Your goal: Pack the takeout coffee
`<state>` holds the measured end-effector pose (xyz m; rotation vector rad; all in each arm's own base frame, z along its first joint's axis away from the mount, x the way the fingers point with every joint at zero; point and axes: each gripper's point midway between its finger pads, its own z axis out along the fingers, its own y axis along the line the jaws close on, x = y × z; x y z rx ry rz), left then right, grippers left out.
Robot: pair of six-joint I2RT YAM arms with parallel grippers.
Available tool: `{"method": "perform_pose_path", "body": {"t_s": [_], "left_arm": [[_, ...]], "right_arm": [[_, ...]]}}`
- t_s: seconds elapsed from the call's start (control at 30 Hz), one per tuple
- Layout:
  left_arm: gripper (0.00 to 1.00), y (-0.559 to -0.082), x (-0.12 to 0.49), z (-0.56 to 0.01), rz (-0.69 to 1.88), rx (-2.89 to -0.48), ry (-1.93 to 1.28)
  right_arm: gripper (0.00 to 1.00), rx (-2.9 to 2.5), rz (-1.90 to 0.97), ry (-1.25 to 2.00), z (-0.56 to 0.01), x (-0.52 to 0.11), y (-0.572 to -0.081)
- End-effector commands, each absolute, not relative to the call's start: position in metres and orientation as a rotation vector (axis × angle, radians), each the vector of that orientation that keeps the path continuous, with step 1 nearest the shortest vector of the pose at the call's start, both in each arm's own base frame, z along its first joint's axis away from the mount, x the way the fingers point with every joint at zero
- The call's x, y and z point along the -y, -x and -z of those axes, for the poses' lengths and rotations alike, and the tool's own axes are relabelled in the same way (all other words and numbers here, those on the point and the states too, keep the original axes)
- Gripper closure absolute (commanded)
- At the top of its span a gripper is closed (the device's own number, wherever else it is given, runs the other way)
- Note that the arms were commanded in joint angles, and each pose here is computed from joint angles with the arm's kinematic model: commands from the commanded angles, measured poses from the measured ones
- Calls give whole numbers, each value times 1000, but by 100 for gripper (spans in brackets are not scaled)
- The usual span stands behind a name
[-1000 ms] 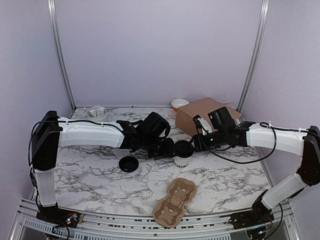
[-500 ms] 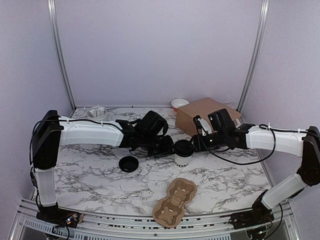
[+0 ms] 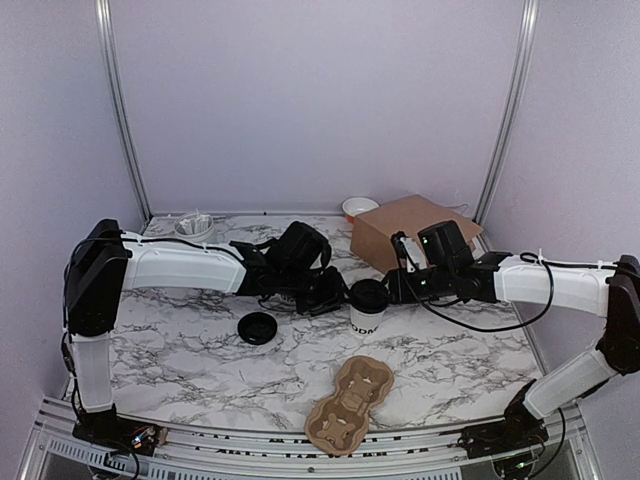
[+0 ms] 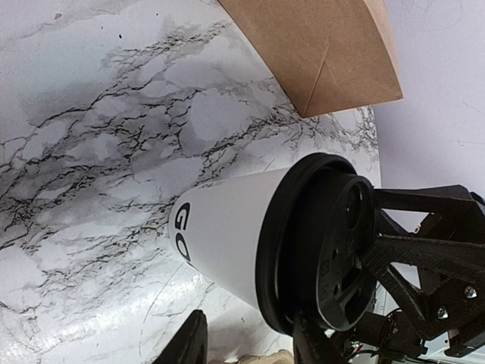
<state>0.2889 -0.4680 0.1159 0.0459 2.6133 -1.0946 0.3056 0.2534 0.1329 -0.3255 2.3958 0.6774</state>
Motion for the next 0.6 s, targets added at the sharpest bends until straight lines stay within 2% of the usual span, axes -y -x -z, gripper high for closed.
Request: {"method": "perform_pose_path", "body": {"t_s": [0.0, 0.17, 0.57], "left_arm": [[60, -287, 467, -81, 1065, -2677, -7], [61, -283, 459, -60, 1015, -2716, 11], [61, -257, 420, 12, 698, -2833, -66]], "right_arm": [[62, -2470, -665, 342, -117, -252, -290], [62, -2476, -667, 341, -114, -253, -290], [62, -2502, -656, 330, -102, -251, -288]]}}
